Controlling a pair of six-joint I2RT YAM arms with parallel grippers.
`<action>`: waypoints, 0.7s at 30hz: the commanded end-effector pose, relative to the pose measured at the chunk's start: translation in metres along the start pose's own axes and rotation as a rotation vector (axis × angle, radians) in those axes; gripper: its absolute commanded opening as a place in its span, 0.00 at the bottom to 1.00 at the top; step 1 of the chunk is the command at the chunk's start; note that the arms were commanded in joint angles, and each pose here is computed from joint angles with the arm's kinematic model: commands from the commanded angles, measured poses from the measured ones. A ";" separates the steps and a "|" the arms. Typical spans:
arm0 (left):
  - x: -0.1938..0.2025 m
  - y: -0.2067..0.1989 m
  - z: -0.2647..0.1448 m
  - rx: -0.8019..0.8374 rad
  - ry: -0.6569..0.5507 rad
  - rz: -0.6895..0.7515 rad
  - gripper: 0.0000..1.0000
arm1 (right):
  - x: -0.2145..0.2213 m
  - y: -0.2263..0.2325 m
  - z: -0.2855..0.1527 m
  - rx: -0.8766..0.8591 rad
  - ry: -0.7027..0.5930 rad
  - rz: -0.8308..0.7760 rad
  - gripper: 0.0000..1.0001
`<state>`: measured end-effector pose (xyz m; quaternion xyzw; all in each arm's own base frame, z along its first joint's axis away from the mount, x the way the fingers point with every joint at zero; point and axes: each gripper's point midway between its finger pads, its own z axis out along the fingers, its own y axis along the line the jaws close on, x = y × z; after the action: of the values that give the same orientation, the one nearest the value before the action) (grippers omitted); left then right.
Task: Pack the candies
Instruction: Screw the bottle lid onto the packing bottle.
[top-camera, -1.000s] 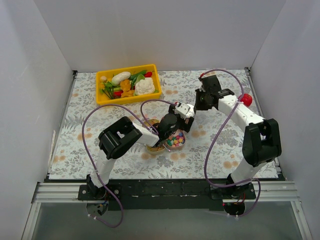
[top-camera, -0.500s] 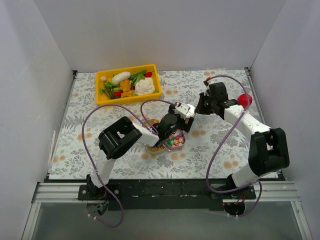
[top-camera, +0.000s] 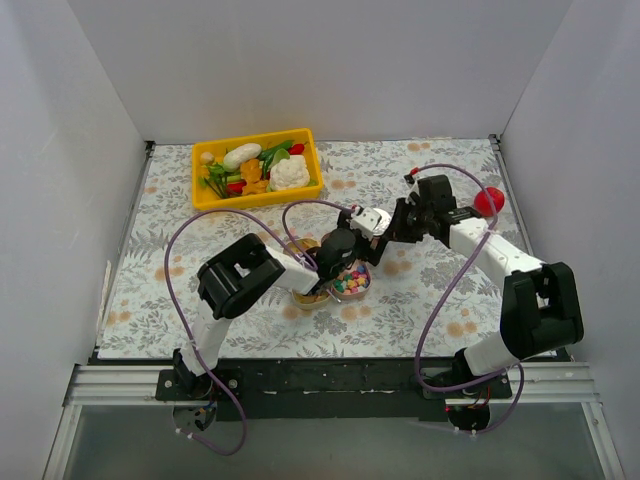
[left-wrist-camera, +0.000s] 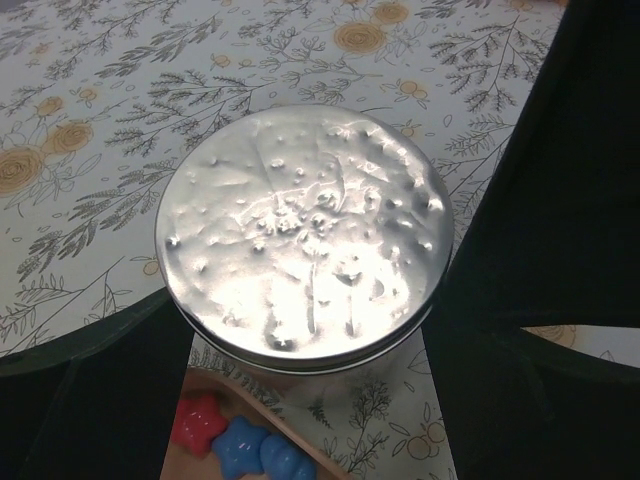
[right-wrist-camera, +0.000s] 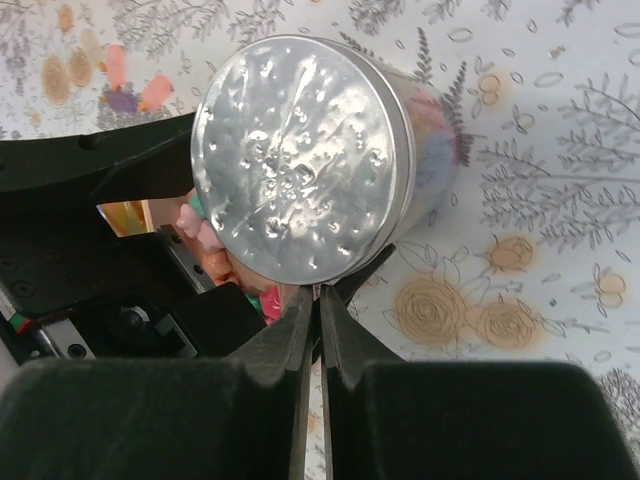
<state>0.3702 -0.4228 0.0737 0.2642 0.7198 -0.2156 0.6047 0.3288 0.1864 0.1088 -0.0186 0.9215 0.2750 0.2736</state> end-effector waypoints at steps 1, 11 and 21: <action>0.048 -0.012 -0.015 0.044 0.163 0.001 0.85 | 0.022 -0.016 -0.023 0.151 0.103 0.082 0.15; 0.053 -0.014 -0.018 0.053 0.175 0.011 0.85 | -0.047 -0.026 -0.035 0.143 -0.037 0.085 0.31; 0.059 -0.014 -0.019 0.054 0.189 0.016 0.85 | -0.046 -0.012 -0.001 -0.045 0.007 0.107 0.25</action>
<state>0.3615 -0.4306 0.0740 0.2736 0.7154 -0.2290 0.6008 0.3569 0.1546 0.1182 0.0412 0.9339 0.2626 0.2392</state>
